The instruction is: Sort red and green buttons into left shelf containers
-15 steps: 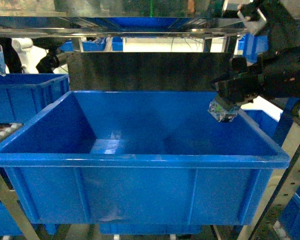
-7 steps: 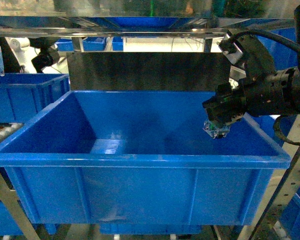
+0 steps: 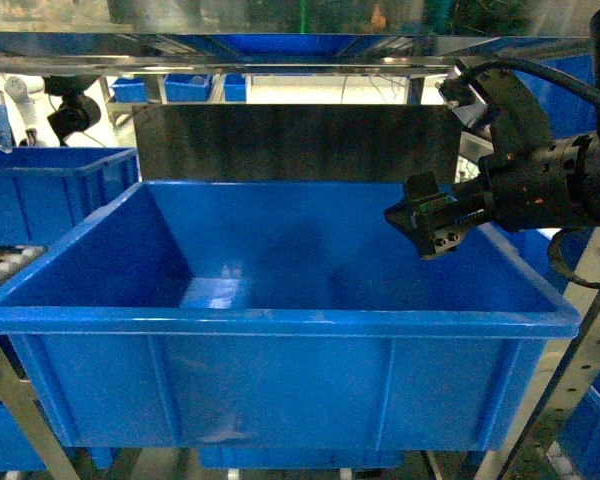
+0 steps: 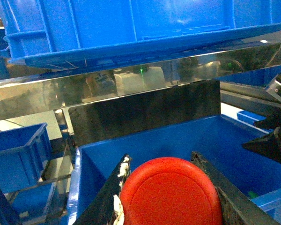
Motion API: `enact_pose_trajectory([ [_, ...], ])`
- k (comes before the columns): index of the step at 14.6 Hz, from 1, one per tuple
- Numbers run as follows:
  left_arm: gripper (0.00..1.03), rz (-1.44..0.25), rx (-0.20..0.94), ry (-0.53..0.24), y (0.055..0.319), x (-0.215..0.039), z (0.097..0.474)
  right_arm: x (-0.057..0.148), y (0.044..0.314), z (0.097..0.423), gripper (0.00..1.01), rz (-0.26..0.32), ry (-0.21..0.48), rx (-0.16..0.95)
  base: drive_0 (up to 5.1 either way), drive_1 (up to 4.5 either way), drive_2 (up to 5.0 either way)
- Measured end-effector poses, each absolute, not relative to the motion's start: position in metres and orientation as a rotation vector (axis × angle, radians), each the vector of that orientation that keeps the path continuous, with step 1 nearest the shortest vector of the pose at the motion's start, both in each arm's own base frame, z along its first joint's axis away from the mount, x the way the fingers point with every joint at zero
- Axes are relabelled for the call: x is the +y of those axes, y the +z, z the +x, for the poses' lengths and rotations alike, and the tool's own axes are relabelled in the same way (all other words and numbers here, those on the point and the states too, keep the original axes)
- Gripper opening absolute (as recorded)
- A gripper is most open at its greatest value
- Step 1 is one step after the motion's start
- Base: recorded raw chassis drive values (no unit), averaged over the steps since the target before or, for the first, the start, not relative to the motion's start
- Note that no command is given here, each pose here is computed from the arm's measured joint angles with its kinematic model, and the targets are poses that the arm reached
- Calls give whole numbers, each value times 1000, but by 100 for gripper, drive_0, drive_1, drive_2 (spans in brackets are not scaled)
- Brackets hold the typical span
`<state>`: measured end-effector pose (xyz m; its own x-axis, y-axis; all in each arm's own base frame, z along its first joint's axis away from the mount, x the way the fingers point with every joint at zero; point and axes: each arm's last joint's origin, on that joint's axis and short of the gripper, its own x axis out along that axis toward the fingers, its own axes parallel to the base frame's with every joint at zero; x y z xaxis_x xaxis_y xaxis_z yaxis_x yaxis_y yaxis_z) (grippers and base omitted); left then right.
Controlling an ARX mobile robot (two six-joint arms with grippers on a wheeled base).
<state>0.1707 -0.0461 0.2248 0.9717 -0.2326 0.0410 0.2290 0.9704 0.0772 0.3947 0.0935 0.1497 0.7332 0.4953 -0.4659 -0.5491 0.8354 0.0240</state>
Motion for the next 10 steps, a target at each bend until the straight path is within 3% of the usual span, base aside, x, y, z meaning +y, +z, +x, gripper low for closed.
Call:
enact_pose_trajectory([
  [6, 32, 72, -50, -233, 225, -46, 171, 97, 155, 388, 98, -102, 602, 477, 0, 0, 0],
  [10, 32, 72, -50, -233, 225, -46, 171, 102, 211, 319, 98, -38, 685, 392, 0, 0, 0],
])
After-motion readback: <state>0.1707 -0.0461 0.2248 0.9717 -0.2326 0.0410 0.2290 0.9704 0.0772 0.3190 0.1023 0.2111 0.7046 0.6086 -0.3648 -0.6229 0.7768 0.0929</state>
